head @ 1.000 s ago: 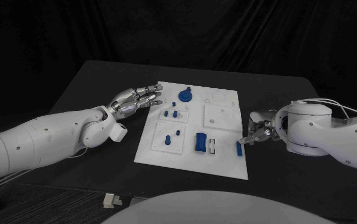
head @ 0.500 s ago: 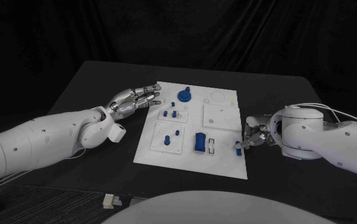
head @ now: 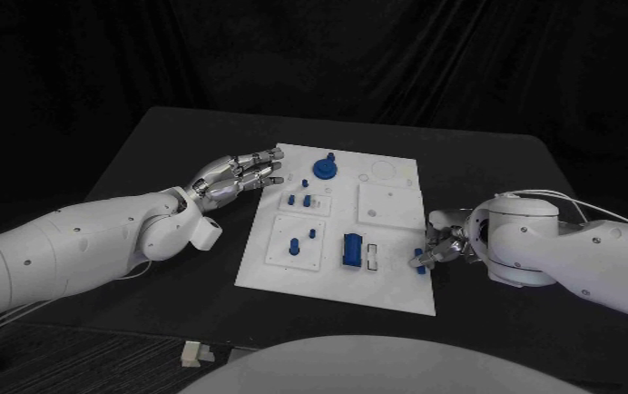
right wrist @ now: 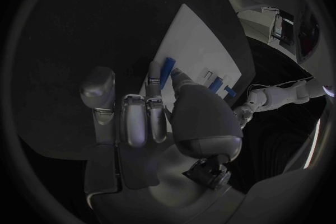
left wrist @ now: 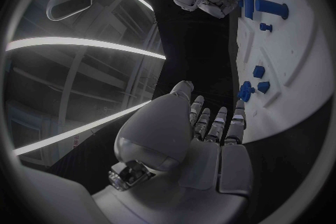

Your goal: Assemble the parts on the task board

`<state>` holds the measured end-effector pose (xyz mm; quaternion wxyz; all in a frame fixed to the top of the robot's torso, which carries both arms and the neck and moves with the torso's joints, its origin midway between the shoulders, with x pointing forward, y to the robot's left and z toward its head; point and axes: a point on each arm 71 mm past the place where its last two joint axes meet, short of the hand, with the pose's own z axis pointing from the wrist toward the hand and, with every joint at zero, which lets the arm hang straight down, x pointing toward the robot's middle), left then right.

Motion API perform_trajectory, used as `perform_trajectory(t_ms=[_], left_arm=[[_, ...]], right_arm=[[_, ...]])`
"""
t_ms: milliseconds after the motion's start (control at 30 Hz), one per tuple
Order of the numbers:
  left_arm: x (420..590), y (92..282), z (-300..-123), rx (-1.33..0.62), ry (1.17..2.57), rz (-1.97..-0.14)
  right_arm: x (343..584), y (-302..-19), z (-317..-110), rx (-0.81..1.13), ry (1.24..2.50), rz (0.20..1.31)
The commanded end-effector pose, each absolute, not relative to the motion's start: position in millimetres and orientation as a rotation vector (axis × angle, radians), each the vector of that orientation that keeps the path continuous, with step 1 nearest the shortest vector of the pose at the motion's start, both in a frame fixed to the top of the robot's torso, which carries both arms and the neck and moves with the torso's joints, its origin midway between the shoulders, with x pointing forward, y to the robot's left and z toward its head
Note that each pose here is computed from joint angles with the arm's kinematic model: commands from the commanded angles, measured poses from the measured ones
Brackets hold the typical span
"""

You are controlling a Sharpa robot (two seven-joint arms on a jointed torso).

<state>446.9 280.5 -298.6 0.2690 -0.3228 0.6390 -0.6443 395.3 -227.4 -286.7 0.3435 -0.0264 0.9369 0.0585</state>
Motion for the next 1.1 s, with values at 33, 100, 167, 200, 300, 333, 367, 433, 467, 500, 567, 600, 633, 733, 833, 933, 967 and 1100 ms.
perform_trajectory(t_ms=[33,100,167,200,300,333,367,433,467,500,567,600,633,733,833,933,967,1100], left_arm=[[446.1,279.0,-297.5,-0.87,1.708,-1.761],[446.0,279.2,-297.4,-0.87,1.708,-1.761],[446.0,279.4,-297.4,-0.87,1.708,-1.761],[445.9,279.5,-297.4,-0.87,1.707,-1.761],[445.9,279.7,-297.4,-0.87,1.707,-1.76],[445.9,279.7,-297.4,-0.87,1.707,-1.761],[445.9,279.6,-297.4,-0.87,1.708,-1.761],[445.9,279.3,-297.4,-0.87,1.709,-1.762],[445.9,279.1,-297.5,-0.87,1.709,-1.763],[445.9,279.0,-297.5,-0.87,1.71,-1.763],[445.9,278.9,-297.5,-0.87,1.71,-1.764],[445.9,278.8,-297.6,-0.87,1.711,-1.764],[445.9,278.8,-297.6,-0.871,1.711,-1.764],[445.9,279.0,-297.7,-0.871,1.713,-1.764],[445.9,279.1,-297.8,-0.872,1.714,-1.763],[446.0,279.0,-298.0,-0.873,1.717,-1.763],[446.1,278.9,-298.1,-0.873,1.718,-1.763],[446.3,277.8,-298.6,-0.873,1.722,-1.766]], right_arm=[[396.2,-228.5,-289.3,-0.027,2.417,0.136],[396.0,-228.1,-290.9,-0.026,2.419,0.135],[396.0,-228.0,-292.0,-0.026,2.421,0.134],[395.9,-227.9,-292.4,-0.026,2.422,0.134],[395.7,-228.1,-293.3,-0.026,2.424,0.132],[395.6,-228.1,-293.4,-0.026,2.425,0.132],[395.5,-228.2,-293.7,-0.027,2.426,0.131],[395.2,-228.1,-293.8,-0.027,2.427,0.132],[395.1,-228.0,-293.7,-0.026,2.426,0.133],[395.0,-227.8,-293.6,-0.025,2.425,0.134],[394.7,-227.4,-293.3,-0.019,2.422,0.14],[394.4,-227.2,-293.1,-0.012,2.422,0.145],[394.0,-227.0,-292.9,-0.001,2.421,0.153],[392.1,-226.8,-292.2,0.041,2.426,0.181],[389.4,-227.1,-291.4,0.093,2.436,0.214],[385.4,-227.4,-289.6,0.17,2.443,0.261],[384.4,-227.5,-288.9,0.193,2.444,0.277],[380.8,-227.0,-285.6,0.313,2.453,0.35]])
